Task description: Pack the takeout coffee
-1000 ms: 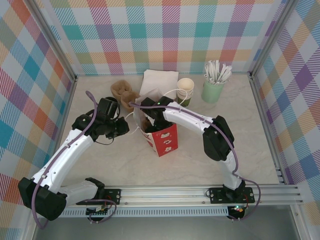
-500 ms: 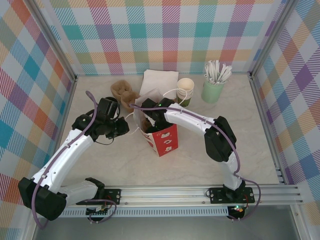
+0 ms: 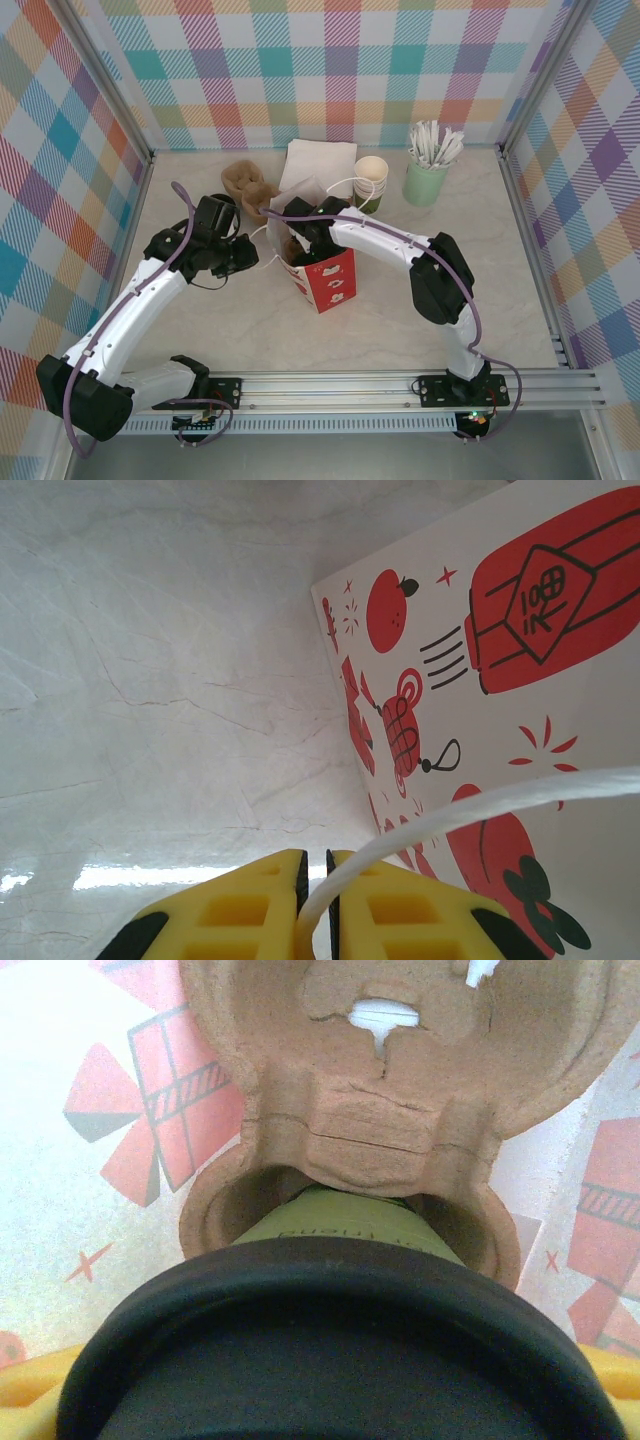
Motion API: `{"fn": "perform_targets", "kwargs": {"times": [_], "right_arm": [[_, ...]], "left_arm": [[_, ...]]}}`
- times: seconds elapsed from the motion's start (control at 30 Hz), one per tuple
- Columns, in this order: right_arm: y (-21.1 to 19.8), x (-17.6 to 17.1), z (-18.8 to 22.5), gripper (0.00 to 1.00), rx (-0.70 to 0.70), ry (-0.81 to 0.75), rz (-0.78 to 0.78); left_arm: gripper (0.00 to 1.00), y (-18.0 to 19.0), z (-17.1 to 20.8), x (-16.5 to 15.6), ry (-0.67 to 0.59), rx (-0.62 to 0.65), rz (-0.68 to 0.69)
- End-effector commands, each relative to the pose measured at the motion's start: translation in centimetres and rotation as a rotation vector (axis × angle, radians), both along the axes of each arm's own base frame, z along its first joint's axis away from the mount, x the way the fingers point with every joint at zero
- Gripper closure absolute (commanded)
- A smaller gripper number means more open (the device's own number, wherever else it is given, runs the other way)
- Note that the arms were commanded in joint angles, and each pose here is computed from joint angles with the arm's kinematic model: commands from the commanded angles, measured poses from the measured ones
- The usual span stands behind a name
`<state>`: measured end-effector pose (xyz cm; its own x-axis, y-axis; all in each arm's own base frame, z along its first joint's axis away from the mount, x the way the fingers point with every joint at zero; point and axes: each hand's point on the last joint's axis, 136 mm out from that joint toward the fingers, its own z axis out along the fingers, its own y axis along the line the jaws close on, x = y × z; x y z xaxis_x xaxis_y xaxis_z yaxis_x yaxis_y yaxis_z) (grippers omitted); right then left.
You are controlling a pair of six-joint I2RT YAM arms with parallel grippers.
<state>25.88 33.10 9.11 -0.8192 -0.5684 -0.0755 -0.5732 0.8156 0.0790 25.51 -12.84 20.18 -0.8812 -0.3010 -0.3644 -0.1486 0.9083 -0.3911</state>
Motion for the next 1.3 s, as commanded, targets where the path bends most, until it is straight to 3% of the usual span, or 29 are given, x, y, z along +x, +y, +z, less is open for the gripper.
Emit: {"fn": "perform_targets", "kwargs": {"times": [0.0, 0.73, 1.27], "right_arm": [[-1.8, -0.1, -3.4, 0.16, -0.109, 0.016, 0.029], [-1.1, 0.2, -1.9, 0.12, -0.063, -0.004, 0.021], [-0.1, 0.5, 1.4, 0.00, 0.021, -0.038, 0.003]], "left_arm": [[0.84, 0.4, 0.5, 0.2, -0.005, 0.000, 0.024], [0.84, 0.4, 0.8, 0.2, -0.011, -0.005, 0.020], [0.84, -0.3, 2.0, -0.1, -0.049, -0.022, -0.032]]}}
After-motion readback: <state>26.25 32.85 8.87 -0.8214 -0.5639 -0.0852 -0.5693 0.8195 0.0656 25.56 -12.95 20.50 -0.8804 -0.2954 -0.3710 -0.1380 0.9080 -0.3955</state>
